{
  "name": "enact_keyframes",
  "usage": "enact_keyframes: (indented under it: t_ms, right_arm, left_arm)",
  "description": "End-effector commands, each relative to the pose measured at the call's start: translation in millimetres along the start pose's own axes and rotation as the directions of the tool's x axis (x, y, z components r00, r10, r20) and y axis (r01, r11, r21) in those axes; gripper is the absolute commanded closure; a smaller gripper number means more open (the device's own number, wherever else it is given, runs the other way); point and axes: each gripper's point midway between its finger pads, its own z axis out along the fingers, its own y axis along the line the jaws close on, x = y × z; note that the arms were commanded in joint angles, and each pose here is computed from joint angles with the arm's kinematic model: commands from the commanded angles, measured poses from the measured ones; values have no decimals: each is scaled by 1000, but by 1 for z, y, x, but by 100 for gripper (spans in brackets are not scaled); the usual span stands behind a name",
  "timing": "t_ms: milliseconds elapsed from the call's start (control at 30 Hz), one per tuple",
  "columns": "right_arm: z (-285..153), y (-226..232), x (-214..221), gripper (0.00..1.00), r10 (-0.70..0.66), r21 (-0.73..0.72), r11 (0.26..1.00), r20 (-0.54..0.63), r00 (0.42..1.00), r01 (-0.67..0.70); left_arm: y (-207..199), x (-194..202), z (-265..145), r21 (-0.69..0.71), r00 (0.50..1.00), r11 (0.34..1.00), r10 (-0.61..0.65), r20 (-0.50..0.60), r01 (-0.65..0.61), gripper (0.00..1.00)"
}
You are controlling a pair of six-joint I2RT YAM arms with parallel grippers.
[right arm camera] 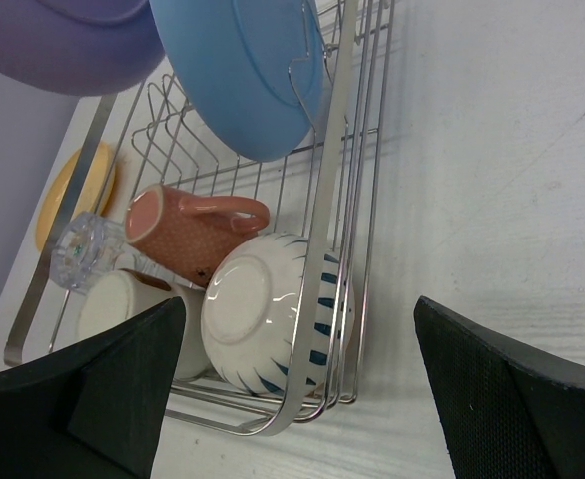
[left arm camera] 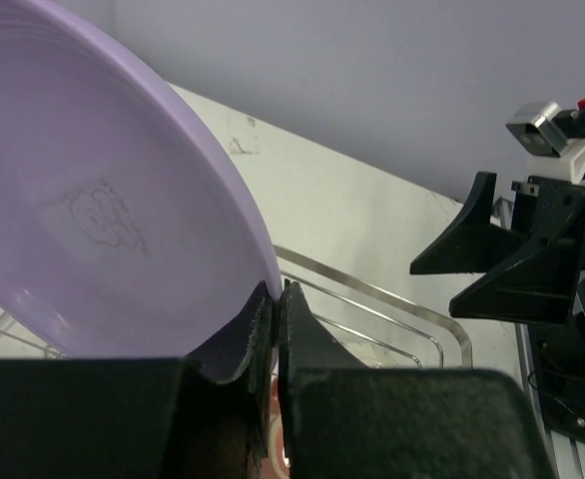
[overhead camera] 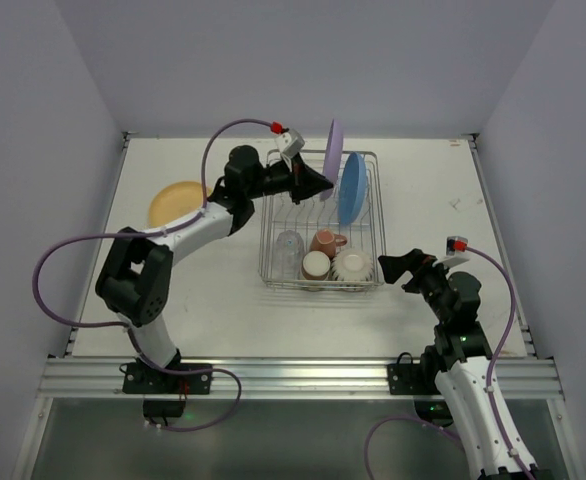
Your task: Unload the mixed dishes from the dish rack
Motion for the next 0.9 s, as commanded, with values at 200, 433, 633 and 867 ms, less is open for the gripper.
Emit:
enact_keyframes:
  t_ms: [200,433,633,867]
  right_arm:
    - [0,11,-12,1,-23,-40,999,30,999,24]
    - [0,11,-13,1,-23,-39,999,31,999,24]
    - [0,11,-13,1,-23,-37,999,31,999,24]
    - [0,11,-12,1,-24,-37,999,28,999,25]
  left_arm:
    - [9,-60,-27,-193,989,977,109,101,-88,100]
    - [56,-78,-72,-568,982,820,152,108,-64,100]
    - [98,-86,-140,-871,987,490,126,103,29,100]
    - [130,-62,-180,-974,998,228,57,27,14,100]
